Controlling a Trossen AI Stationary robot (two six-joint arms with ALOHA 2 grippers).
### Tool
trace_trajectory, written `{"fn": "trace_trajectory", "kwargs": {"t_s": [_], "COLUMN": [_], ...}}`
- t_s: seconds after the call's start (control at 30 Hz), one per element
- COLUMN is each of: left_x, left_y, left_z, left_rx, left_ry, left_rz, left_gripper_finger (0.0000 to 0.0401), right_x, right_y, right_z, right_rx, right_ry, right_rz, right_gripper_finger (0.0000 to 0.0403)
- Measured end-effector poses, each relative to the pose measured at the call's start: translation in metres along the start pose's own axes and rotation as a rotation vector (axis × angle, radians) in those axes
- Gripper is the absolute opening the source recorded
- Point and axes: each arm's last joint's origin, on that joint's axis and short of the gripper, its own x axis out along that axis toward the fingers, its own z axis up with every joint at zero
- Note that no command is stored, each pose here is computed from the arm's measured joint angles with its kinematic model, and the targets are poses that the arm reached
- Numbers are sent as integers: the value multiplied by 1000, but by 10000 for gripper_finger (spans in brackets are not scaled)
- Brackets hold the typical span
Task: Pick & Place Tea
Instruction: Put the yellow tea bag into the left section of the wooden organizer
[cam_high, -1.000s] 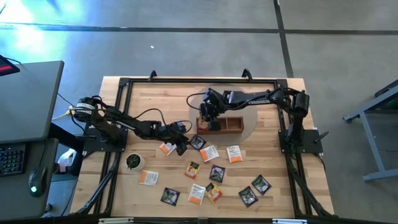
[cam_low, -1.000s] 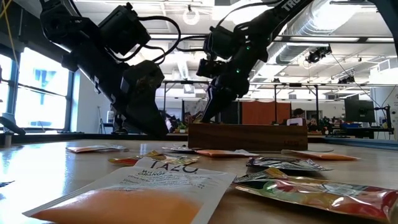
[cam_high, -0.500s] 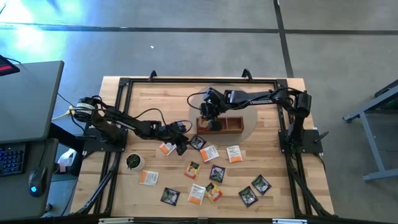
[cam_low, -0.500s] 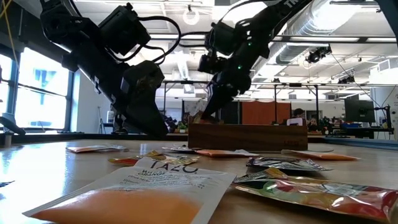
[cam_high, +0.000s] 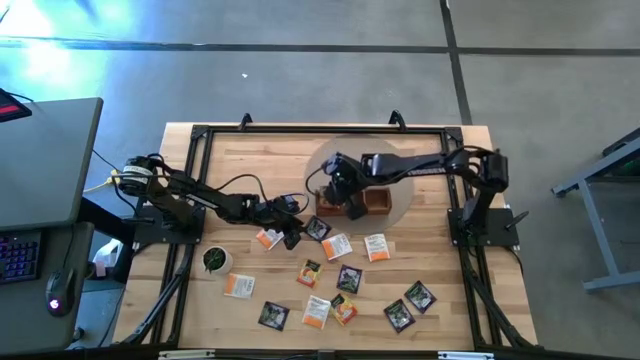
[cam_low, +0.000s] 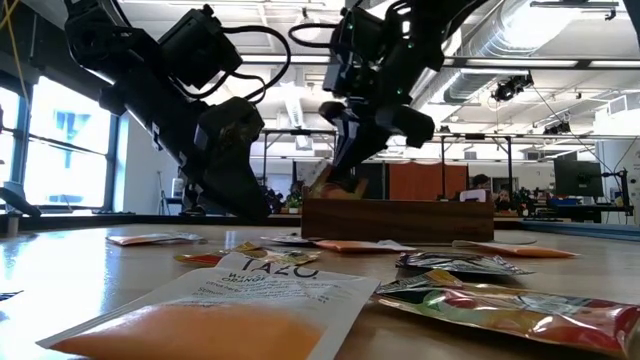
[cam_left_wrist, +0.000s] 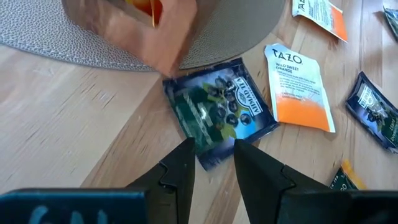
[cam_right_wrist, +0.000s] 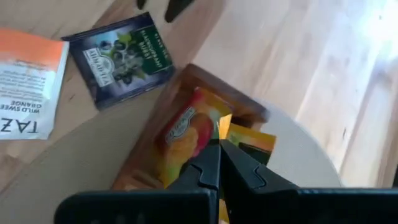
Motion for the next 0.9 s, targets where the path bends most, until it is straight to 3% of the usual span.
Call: {"fn": "trace_trajectory", "kwargs": {"t_s": [0.4,0.9], "left_x": [0,0], "left_y": [0,0], "left_z": [0,0], "left_rx": [-4,-2], "left_ry": [-3,-3], "left_rz": [5,6], "left_gripper_finger": [111,111], "right_x": [4,3], "right_y": [3,-1], "right_z": [12,10], "right_rx": [-65,-3], "right_ry": [-46,58], "right_rz": [-56,-184], "right_gripper_finger": [13,116]}}
